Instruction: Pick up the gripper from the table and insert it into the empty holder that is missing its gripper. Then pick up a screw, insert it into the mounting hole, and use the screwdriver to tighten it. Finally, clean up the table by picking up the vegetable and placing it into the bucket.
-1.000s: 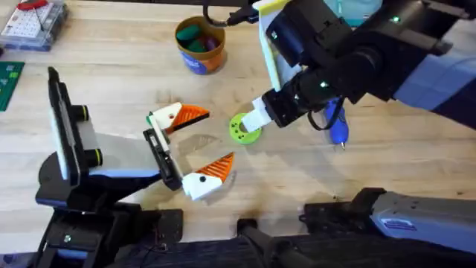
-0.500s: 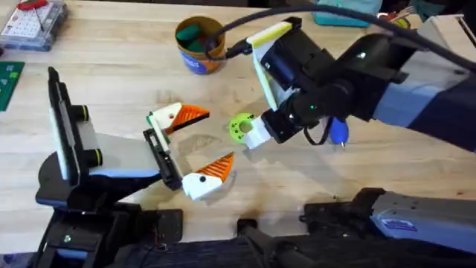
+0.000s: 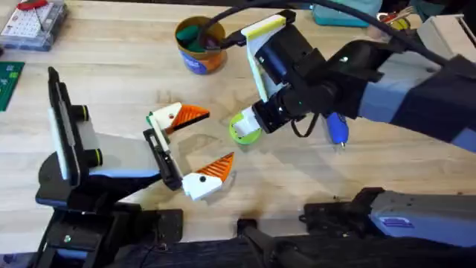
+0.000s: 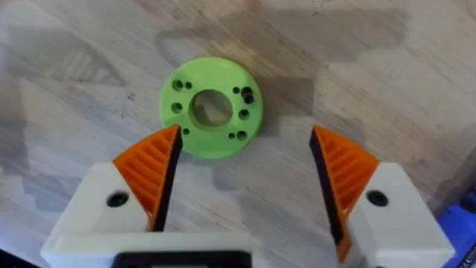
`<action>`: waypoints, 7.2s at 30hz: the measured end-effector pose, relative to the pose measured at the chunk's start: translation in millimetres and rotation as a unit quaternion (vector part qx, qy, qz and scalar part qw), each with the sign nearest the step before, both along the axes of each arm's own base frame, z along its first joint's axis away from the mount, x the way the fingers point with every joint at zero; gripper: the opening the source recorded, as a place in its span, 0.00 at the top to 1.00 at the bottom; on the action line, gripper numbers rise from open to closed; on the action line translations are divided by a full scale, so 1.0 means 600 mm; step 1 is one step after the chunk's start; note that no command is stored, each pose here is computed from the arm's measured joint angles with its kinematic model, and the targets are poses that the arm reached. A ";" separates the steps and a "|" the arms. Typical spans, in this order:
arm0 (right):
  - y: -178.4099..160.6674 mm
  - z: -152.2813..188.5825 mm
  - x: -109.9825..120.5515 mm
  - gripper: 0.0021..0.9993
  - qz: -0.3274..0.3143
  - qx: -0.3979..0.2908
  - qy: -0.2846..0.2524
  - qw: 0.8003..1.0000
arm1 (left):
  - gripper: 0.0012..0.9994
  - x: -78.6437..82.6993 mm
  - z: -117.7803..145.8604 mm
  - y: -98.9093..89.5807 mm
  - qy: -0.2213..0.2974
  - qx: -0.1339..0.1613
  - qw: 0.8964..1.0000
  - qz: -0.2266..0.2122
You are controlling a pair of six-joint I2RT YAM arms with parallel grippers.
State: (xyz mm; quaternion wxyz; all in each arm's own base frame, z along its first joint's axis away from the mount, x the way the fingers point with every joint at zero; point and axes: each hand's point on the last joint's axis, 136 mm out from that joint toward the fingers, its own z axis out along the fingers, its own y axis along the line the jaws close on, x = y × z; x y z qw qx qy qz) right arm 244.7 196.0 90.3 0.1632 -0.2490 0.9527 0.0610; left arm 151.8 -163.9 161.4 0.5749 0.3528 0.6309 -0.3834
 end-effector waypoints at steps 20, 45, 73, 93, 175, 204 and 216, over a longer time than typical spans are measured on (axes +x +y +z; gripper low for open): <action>-0.008 -0.027 0.012 0.01 -0.010 -0.006 -0.009 1.000 | 0.01 0.000 0.000 0.000 0.000 0.000 1.000 0.000; -0.028 0.007 0.005 0.01 -0.017 -0.003 -0.051 0.999 | 0.01 0.000 0.000 0.000 0.000 0.000 1.000 0.000; -0.014 -0.048 0.027 0.01 -0.018 -0.021 -0.031 0.999 | 0.01 0.000 0.000 0.000 0.000 0.000 1.000 0.000; 0.007 -0.049 0.032 0.44 -0.010 0.002 -0.023 1.000 | 0.01 0.000 0.000 0.000 0.000 0.000 1.000 0.000; 0.014 -0.057 0.031 0.75 -0.006 0.004 -0.011 1.000 | 0.01 0.000 0.000 0.000 0.000 0.000 1.000 0.000; 0.015 -0.054 0.032 0.90 -0.006 0.005 -0.013 1.000 | 0.01 0.000 0.000 0.000 0.000 0.000 1.000 0.000; 0.016 -0.054 0.034 0.99 -0.006 0.006 -0.014 1.000 | 0.01 0.000 0.000 0.000 0.000 0.000 1.000 0.000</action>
